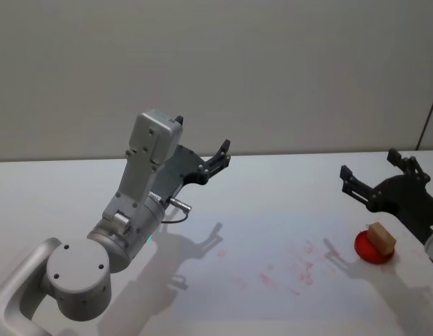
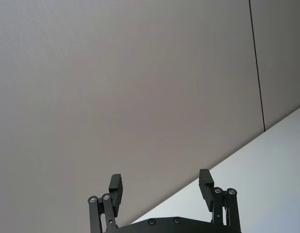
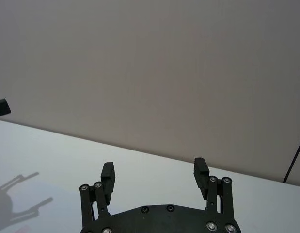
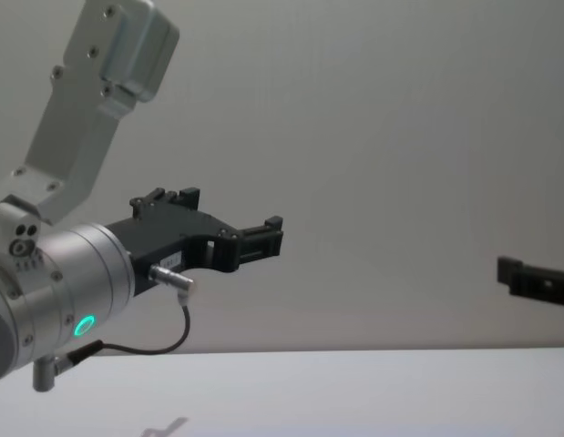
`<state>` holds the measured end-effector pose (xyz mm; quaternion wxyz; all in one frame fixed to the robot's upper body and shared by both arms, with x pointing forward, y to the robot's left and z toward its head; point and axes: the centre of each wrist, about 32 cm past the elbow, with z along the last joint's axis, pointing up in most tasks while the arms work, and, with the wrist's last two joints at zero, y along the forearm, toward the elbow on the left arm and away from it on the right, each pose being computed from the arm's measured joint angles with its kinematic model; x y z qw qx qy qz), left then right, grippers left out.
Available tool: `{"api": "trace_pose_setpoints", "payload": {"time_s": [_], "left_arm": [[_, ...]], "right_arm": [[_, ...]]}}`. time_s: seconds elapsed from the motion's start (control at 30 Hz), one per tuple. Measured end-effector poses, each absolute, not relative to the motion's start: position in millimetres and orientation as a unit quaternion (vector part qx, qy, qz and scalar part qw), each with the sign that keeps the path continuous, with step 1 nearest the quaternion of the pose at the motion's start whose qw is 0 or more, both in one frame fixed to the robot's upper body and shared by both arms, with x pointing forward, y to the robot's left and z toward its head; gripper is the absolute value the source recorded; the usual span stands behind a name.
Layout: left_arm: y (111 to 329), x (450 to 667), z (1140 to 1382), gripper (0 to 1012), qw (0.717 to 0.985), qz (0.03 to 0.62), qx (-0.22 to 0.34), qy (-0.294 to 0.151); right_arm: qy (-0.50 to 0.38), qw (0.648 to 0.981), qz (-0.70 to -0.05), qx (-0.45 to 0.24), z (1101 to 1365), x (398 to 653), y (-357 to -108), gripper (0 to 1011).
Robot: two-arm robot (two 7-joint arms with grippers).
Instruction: Use the one hand to pick up the stamp and affix it onto the A4 paper.
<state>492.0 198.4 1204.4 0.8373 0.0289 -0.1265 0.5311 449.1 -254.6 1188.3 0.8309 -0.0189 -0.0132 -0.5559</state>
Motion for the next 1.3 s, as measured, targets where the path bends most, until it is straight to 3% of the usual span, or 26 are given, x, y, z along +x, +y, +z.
{"api": "trace_pose_setpoints", "payload": {"time_s": [0.53, 1.3], "left_arm": [[198, 492, 1204, 1001, 0.837, 0.531, 0.029, -0.126], [198, 492, 1204, 1001, 0.837, 0.531, 0.029, -0.126]], "right_arm": [[0.009, 0.830, -0.553, -0.068, 1176, 445, -283, 1001], [0.031, 0.819, -0.563, -0.106, 1158, 440, -297, 1001]]}}
